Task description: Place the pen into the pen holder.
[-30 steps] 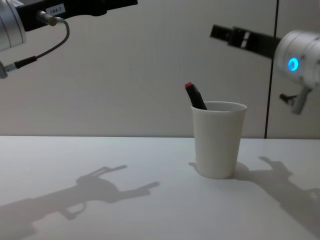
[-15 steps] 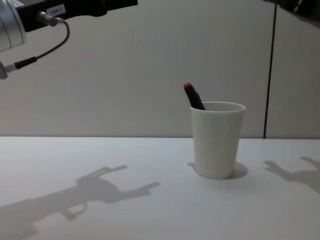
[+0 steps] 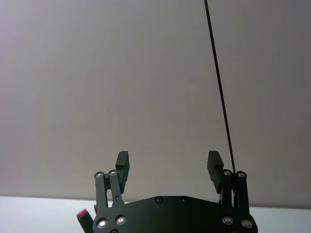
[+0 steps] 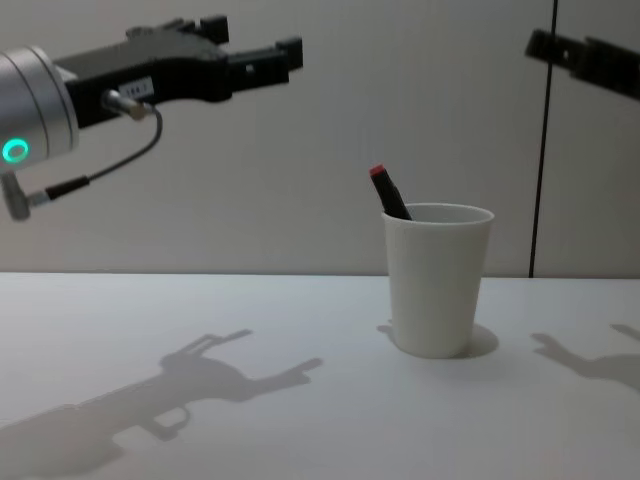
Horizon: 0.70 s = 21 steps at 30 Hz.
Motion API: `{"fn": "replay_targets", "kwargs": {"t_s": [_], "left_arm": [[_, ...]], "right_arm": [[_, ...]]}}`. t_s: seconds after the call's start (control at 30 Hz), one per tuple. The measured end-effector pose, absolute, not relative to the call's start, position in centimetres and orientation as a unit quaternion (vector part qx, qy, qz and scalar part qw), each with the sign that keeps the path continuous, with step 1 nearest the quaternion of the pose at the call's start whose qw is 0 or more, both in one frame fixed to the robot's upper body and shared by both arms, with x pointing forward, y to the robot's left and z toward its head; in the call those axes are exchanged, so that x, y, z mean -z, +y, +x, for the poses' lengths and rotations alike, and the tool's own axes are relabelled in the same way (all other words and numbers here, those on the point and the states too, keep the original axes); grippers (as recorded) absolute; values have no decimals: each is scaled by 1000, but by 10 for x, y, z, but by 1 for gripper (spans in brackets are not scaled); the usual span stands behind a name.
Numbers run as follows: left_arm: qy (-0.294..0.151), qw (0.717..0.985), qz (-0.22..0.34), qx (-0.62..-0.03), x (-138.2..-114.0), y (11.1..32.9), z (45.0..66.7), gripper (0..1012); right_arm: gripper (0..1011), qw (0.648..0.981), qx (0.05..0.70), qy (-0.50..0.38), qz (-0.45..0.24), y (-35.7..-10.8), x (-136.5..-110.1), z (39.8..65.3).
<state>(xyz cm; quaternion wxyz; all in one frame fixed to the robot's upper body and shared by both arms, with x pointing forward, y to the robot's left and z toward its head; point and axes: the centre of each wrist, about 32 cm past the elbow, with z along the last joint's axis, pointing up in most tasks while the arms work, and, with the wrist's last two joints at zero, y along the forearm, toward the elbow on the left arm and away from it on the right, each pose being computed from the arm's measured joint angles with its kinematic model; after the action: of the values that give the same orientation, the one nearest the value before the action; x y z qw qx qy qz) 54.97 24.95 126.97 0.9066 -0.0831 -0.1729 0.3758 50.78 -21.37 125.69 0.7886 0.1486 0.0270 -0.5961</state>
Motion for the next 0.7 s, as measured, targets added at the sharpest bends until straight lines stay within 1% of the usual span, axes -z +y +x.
{"fn": "replay_targets", "kwargs": {"t_s": [0.7], "left_arm": [[-137, 871, -16, -471, -1228, 218, 517, 1003]], "right_arm": [[1001, 808, 587, -21, 48, -231, -1205, 461]]}}
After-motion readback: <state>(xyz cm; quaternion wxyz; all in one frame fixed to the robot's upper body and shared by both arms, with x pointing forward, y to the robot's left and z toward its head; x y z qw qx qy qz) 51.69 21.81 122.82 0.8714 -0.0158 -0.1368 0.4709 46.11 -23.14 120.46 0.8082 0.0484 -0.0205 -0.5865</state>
